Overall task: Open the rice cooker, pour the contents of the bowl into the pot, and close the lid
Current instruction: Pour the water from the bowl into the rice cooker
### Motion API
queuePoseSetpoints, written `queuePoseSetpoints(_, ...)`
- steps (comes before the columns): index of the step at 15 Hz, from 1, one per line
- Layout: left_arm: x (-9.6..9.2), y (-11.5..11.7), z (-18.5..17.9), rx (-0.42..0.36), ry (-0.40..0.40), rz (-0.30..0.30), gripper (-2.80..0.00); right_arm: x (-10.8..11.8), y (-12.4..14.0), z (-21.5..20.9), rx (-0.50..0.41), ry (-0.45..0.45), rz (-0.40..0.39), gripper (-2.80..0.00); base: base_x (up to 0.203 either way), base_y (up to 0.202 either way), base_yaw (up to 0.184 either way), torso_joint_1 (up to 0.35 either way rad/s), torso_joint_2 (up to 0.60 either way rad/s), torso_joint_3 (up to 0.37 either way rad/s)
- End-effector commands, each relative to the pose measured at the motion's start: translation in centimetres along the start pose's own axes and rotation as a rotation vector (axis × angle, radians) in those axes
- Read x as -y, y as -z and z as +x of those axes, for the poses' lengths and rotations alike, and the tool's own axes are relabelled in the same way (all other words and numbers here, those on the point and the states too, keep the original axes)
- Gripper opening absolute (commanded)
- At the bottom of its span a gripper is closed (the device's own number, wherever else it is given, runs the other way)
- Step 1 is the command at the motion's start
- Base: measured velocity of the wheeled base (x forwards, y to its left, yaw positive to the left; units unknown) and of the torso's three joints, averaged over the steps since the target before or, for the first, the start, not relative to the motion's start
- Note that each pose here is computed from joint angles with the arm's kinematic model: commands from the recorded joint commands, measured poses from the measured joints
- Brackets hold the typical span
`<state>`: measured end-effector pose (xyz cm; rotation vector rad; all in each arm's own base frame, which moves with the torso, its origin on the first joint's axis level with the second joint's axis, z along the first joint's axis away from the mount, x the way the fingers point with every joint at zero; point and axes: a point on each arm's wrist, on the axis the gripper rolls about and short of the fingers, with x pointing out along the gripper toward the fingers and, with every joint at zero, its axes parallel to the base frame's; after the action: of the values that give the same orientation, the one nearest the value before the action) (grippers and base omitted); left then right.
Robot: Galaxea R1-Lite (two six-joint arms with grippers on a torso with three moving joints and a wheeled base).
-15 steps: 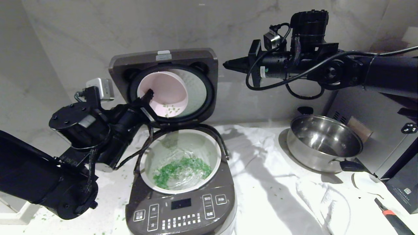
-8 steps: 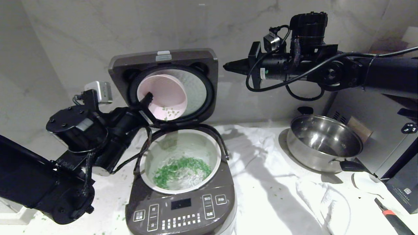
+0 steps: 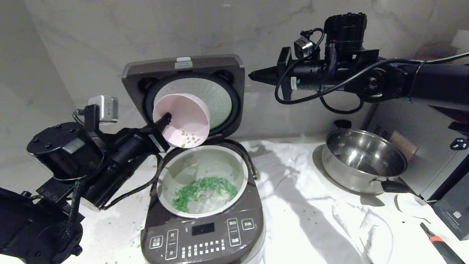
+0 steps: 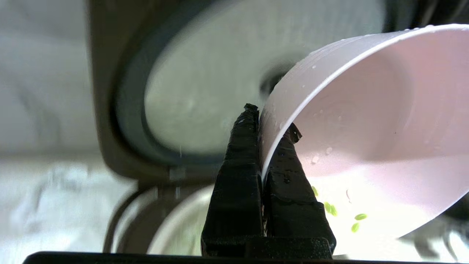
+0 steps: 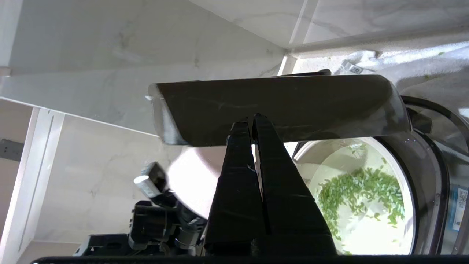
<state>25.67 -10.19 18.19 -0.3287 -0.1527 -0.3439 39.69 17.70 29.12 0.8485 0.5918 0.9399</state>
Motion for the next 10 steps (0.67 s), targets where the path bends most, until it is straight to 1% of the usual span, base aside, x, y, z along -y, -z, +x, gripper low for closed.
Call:
queuePoseSetpoints(1,0.1,-0.6,-0.6,-0.087,-0.027,0.004,-2.8,-0.8,0.2,-0.5,-0.004,-0.008,0.0,-2.8,0.0,0.0,0.0,0.0,0.0,0.0)
queuePoseSetpoints(2,0.0,-0.6,-0.8,-0.158,-0.042,0.008,-2.8,-0.9,0.4,-0.7,-0.009,-0.006,0.004,-2.8,0.0,0.0,0.0,0.0,0.0,0.0)
queuePoseSetpoints(5,0.2,-2.0,-1.3,-0.292,-0.072,0.01,-2.8,-1.2,0.8,-1.3,-0.014,0.001,0.011,-2.8,0.0,0.0,0.0,0.0,0.0,0.0)
queuePoseSetpoints(7,0.5,-2.8,-2.1,-0.399,-0.091,0.003,-2.8,-1.7,1.1,-1.7,-0.018,-0.001,0.009,-2.8,0.0,0.0,0.0,0.0,0.0,0.0)
queuePoseSetpoints(10,1.1,-4.8,-3.7,-0.558,-0.068,-0.076,-2.8,-2.8,1.9,-2.8,-0.025,-0.002,0.008,-2.8,0.0,0.0,0.0,0.0,0.0,0.0)
